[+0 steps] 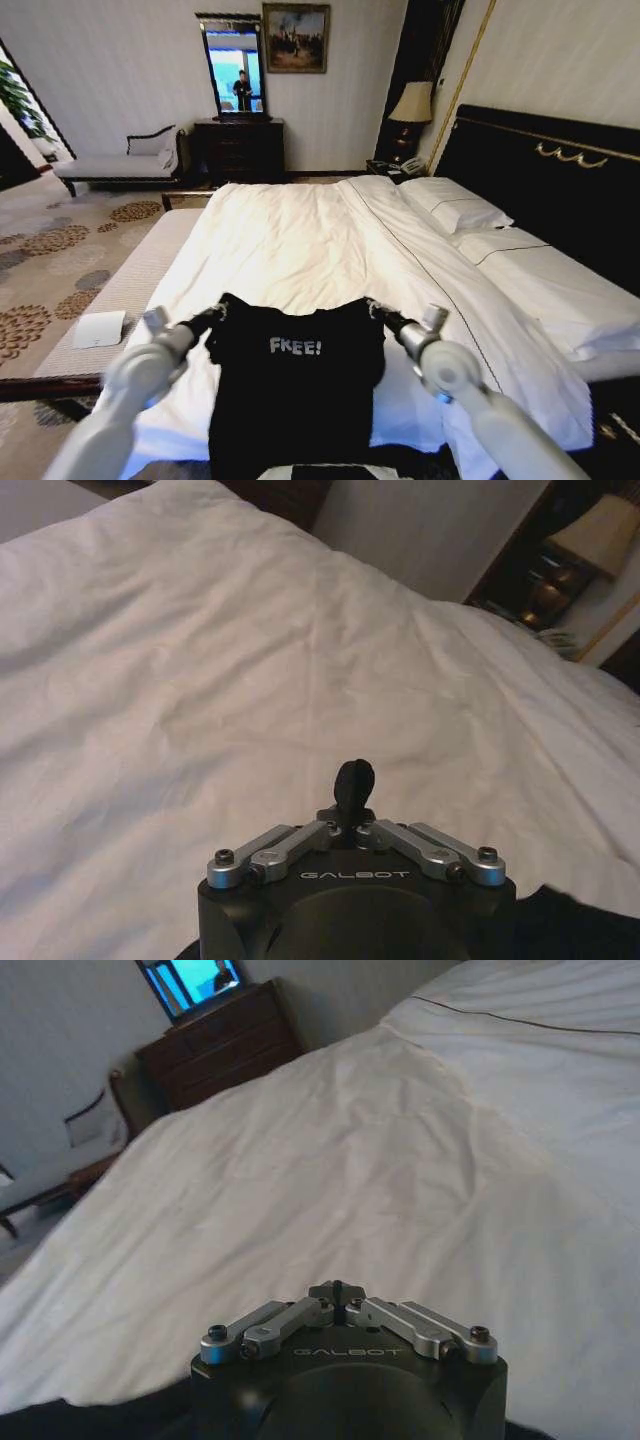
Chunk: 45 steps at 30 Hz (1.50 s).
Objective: Fold the clothes on the bed.
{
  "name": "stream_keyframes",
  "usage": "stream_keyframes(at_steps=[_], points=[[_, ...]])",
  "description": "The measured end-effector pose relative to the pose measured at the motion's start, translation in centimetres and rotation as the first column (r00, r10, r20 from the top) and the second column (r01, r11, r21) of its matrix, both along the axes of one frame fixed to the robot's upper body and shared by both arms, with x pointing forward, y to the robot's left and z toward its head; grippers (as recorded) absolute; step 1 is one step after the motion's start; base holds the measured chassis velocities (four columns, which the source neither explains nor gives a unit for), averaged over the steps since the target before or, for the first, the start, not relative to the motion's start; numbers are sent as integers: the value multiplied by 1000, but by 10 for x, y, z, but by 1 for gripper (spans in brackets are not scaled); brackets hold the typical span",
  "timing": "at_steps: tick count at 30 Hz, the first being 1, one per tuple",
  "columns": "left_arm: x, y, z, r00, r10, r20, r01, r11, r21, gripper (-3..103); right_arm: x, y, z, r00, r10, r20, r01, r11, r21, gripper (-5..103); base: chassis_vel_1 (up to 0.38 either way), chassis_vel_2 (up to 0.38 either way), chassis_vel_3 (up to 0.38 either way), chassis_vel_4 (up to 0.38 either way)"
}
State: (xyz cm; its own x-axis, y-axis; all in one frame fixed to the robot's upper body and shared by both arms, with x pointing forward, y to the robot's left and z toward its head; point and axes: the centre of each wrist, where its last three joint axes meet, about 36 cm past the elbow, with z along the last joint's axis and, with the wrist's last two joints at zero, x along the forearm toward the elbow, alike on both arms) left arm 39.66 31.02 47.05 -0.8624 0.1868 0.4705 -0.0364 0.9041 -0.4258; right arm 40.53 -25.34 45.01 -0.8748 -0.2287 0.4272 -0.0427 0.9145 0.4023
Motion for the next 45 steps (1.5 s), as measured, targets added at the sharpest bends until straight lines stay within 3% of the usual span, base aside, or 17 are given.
stream_keyframes(at_steps=[7, 8, 15, 20, 28, 32, 35, 38, 39, 40, 41, 45], points=[[41, 16, -26, 996, 81, 39, -80, 996, -30, 1, 42, -1, -38, 997, -24, 68, 27, 999, -32, 0, 0, 0, 0, 0], [58, 22, -56, 992, 128, 13, -127, 991, -51, 1, 60, -2, -67, 997, -48, 55, 50, 998, -46, 0, 0, 0, 0, 0], [80, 7, -120, 987, 157, -40, -158, 987, -21, 1, 78, 8, -129, 997, -80, -18, 78, 993, -83, 0, 0, 0, 0, 0], [84, 3, -137, 985, 162, -62, -163, 987, -11, 1, 83, 16, -144, 996, -85, -27, 82, 993, -85, 0, 0, 0, 0, 0], [78, 5, -141, 984, 163, -67, -163, 987, 0, -2, 80, 24, -152, 996, -88, -17, 86, 993, -86, 0, 0, 0, 0, 0], [67, 6, -134, 986, 157, -59, -156, 988, 8, 7, 71, 21, -147, 996, -90, -9, 89, 991, -97, 0, 0, 0, 0, 0], [47, 13, -119, 988, 145, -53, -144, 989, 25, 23, 59, 7, -127, 994, -106, 4, 105, 986, -130, 16, 0, 0, 0, 0], [39, 19, -107, 989, 145, -40, -144, 989, 25, 28, 58, 0, -111, 993, -113, 22, 115, 986, -125, 21, 0, 0, 0, 0], [37, 27, -96, 988, 155, -21, -155, 988, 19, 39, 60, -6, -97, 993, -117, 33, 120, 987, -108, 27, 0, 0, 0, 0], [37, 27, -96, 988, 155, -21, -155, 988, 19, 39, 60, -6, -97, 993, -117, 33, 120, 987, -108, 27, 0, 0, 0, 0], [37, 32, -91, 986, 164, -10, -164, 986, 13, 39, 63, -8, -90, 993, -116, 35, 119, 988, -98, 32, 0, 0, 0, 0], [47, 59, -66, 970, 238, 52, -238, 971, -9, 56, 83, -17, -70, 996, -85, 29, 87, 994, -61, 48, 0, 0, 0, 0]])
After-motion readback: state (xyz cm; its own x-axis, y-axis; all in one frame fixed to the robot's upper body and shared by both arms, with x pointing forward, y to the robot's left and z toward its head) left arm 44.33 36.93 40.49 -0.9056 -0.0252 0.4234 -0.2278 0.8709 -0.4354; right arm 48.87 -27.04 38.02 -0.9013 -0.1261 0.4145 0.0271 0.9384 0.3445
